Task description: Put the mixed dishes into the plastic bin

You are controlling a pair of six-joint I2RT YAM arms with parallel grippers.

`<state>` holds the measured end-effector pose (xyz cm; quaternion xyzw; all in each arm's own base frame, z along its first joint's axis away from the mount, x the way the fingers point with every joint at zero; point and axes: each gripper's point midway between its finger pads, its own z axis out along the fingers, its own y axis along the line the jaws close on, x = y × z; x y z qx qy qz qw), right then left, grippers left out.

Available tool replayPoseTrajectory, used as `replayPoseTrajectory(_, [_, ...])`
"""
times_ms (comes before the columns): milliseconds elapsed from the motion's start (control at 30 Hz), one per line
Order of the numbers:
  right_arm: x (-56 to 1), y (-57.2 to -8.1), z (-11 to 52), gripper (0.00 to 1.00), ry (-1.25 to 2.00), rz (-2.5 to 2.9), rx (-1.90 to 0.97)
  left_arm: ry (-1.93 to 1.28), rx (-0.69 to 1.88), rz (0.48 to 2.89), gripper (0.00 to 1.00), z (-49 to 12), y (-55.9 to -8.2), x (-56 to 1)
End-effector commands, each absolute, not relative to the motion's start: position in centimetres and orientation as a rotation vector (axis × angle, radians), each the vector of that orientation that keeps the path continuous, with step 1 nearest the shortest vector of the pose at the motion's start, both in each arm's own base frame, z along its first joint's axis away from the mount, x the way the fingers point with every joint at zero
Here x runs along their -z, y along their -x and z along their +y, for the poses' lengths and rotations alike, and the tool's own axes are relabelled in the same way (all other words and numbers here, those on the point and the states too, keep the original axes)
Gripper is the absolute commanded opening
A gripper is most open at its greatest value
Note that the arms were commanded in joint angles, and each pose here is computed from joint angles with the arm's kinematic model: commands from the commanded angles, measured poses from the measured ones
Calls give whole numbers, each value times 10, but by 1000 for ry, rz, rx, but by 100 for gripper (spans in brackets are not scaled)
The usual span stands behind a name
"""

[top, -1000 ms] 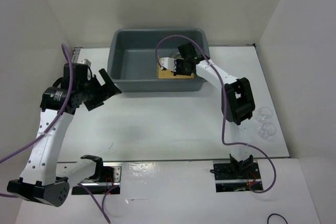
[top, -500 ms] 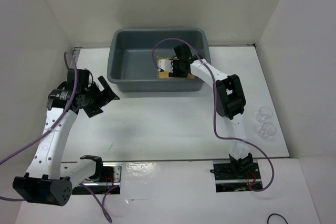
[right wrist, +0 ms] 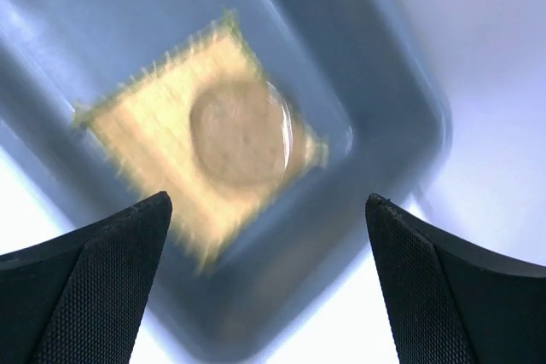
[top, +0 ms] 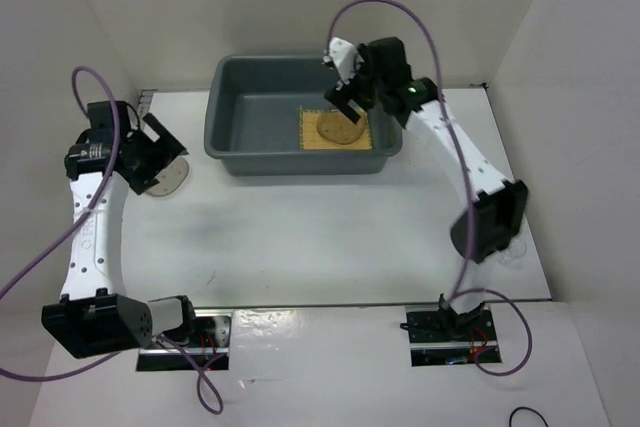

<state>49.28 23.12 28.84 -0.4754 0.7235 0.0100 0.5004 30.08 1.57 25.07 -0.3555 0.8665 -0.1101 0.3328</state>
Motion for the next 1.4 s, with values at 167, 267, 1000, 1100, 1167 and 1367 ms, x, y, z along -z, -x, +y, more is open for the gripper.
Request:
replayPoseTrajectory(167, [-198,-375,91,99,783,2118,338,1536,302,2049,100,74,-293,-180])
replayPoseTrajectory(267, [-189,-348,80,99,721,2151,364,1661,301,1952,100,81,-295,-160])
replayPoseTrajectory(1000, [-129,-291,84,99,704,2271,183,1967,278,1648,100,154,-362,-80])
replayPoseTrajectory(1100, [-128,-289,89,99,744,2264,154,1992,264,1640,94,154,-358,-68])
replayPoseTrajectory(1167, [-127,-288,93,99,760,2260,136,2009,266,1631,89,154,-357,-60])
replayPoseTrajectory(1367, [-124,-288,95,97,769,2267,127,2019,355,1717,72,138,-367,-31])
